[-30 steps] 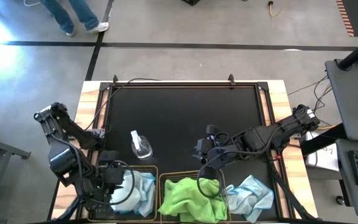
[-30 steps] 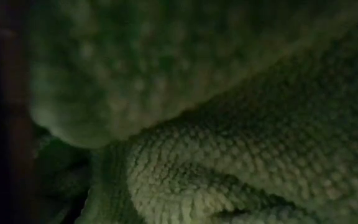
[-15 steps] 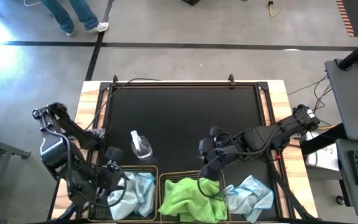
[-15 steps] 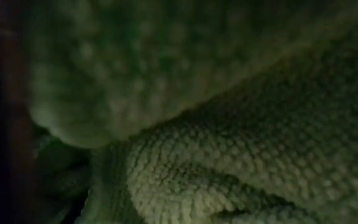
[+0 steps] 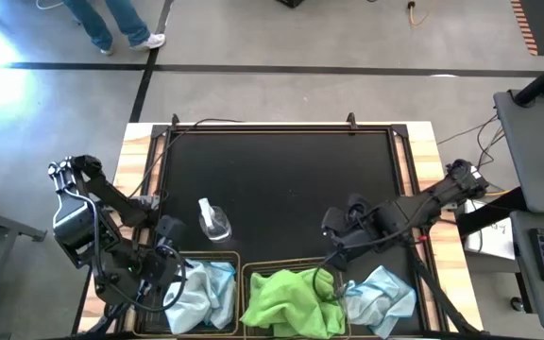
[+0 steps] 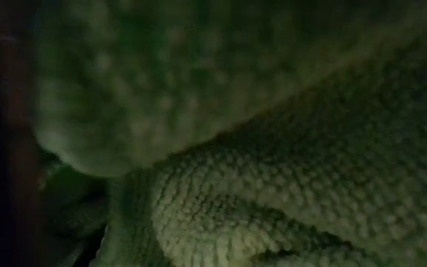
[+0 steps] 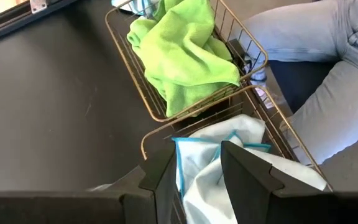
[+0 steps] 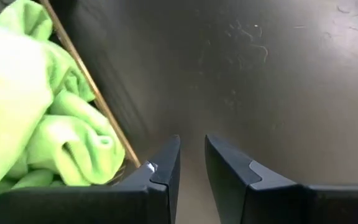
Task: Sort microfiber towel by color & place in baskets
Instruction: Put the white microfiber cloth into the left wire basket
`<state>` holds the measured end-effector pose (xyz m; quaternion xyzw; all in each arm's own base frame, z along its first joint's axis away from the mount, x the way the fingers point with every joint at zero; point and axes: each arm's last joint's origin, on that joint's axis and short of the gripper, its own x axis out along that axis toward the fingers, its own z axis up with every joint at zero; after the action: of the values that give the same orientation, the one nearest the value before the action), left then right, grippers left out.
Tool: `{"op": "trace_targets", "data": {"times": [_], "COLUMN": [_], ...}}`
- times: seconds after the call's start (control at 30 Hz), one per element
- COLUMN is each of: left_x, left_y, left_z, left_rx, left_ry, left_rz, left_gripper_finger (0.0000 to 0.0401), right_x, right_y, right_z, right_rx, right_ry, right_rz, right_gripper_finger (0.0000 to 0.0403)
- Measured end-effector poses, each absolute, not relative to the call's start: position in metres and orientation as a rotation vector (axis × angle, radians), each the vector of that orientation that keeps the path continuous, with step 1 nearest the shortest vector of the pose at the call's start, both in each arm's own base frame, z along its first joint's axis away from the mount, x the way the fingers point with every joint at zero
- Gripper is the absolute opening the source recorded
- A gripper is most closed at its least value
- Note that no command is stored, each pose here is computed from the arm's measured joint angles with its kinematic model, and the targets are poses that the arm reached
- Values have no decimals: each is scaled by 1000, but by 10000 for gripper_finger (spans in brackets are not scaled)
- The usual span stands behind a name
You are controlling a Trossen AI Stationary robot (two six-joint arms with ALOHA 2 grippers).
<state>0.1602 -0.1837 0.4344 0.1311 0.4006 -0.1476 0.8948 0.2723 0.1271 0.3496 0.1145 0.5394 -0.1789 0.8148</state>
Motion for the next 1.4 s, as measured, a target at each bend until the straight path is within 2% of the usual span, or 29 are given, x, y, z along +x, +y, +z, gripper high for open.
{"op": "trace_targets", "data": {"times": [0.6, 0.83, 1.07, 1.17, 1.4], "left_x": [158, 159, 159, 159, 159], "left_y": [-182, -182, -182, -182, -182], "left_z": [435, 435, 435, 435, 435], "left_rx": [276, 273, 272, 272, 275], "left_ry": [835, 835, 835, 835, 835], "left_rz": [-304, -303, -302, -302, -303], "left_gripper_finger": [111, 111, 111, 111, 111], "right_x": [220, 199, 197, 204, 223], "right_y": [184, 212, 229, 238, 262], "right_z": [346, 328, 300, 287, 264], "right_rx": [575, 657, 600, 582, 576], "right_ry": [1232, 1247, 1306, 1347, 1293], "right_rz": [-506, -530, -477, -385, -178], "right_gripper_finger": [68, 68, 68, 68, 68]}}
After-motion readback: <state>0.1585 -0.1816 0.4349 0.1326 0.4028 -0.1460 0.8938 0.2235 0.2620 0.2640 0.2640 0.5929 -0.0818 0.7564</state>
